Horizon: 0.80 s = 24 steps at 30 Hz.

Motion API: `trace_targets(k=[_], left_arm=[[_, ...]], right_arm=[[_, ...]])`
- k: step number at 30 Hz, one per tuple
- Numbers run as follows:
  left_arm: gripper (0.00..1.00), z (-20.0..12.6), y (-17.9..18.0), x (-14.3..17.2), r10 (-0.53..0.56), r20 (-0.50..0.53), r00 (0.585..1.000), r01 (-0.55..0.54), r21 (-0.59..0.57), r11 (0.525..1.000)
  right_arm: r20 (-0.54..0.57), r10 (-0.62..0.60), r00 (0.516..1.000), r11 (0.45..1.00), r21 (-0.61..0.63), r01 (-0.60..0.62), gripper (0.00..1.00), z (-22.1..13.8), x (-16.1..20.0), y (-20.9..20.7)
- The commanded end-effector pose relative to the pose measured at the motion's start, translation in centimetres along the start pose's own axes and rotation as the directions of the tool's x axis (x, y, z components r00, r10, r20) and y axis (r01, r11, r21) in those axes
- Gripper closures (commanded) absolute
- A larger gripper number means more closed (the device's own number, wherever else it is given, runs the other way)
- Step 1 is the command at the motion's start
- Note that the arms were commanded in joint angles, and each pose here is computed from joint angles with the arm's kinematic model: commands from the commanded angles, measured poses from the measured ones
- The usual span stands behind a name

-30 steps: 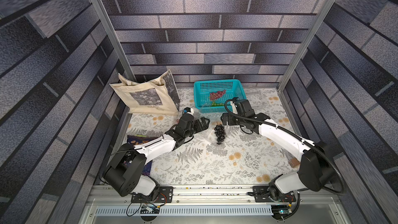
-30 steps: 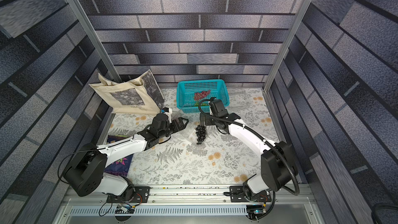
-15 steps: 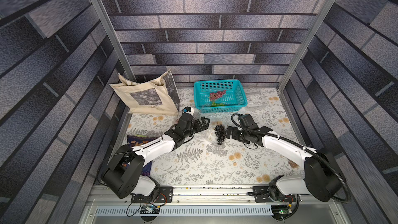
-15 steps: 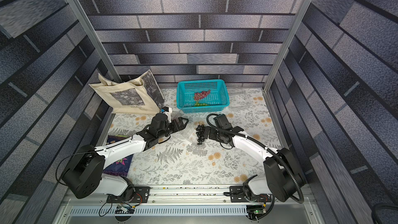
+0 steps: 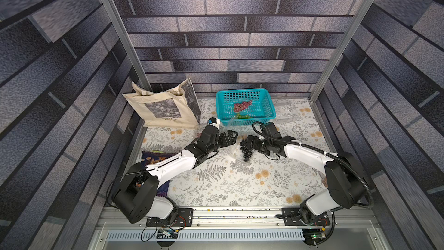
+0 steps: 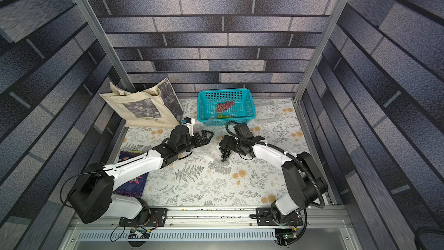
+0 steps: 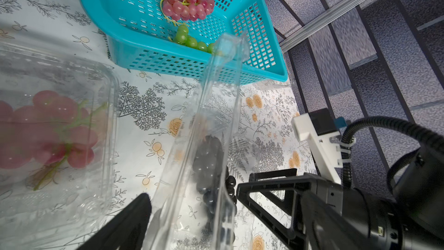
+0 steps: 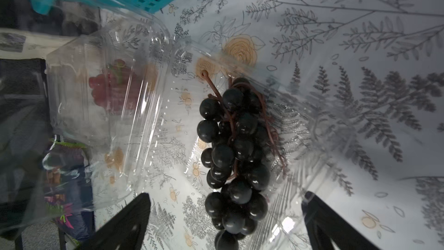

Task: Pack grapes into containers
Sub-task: Close the packing box at the center of the board.

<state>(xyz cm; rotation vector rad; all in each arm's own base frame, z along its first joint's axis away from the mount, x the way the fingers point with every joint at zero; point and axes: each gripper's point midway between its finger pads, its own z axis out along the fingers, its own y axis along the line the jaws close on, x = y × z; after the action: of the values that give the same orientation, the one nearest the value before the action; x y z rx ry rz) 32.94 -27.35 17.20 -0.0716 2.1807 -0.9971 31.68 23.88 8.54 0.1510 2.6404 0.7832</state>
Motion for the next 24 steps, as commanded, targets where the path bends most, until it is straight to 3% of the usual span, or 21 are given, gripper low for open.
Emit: trace_targets(k=[1,13,24], left_arm=[[0.00,-1.5,-1.9,-1.6,0.042,0.046,0.998,-0.043,0.029,0.999],[0.00,-1.7,-4.3,-1.8,0.068,0.053,0.996,-0.071,0.059,0.996],[0.00,-0.2,-6.2,-1.3,0.086,0.037,0.996,-0.089,0.083,0.993]], right_arm=[[0.014,0.014,1.000,0.999,-0.052,-0.013,0.00,0.4,-1.4,1.6],[0.036,0.000,0.999,0.998,-0.069,0.002,0.00,0.1,-2.4,2.0],[0.068,0.030,0.997,0.998,-0.056,-0.026,0.00,-2.2,-3.3,-1.1]])
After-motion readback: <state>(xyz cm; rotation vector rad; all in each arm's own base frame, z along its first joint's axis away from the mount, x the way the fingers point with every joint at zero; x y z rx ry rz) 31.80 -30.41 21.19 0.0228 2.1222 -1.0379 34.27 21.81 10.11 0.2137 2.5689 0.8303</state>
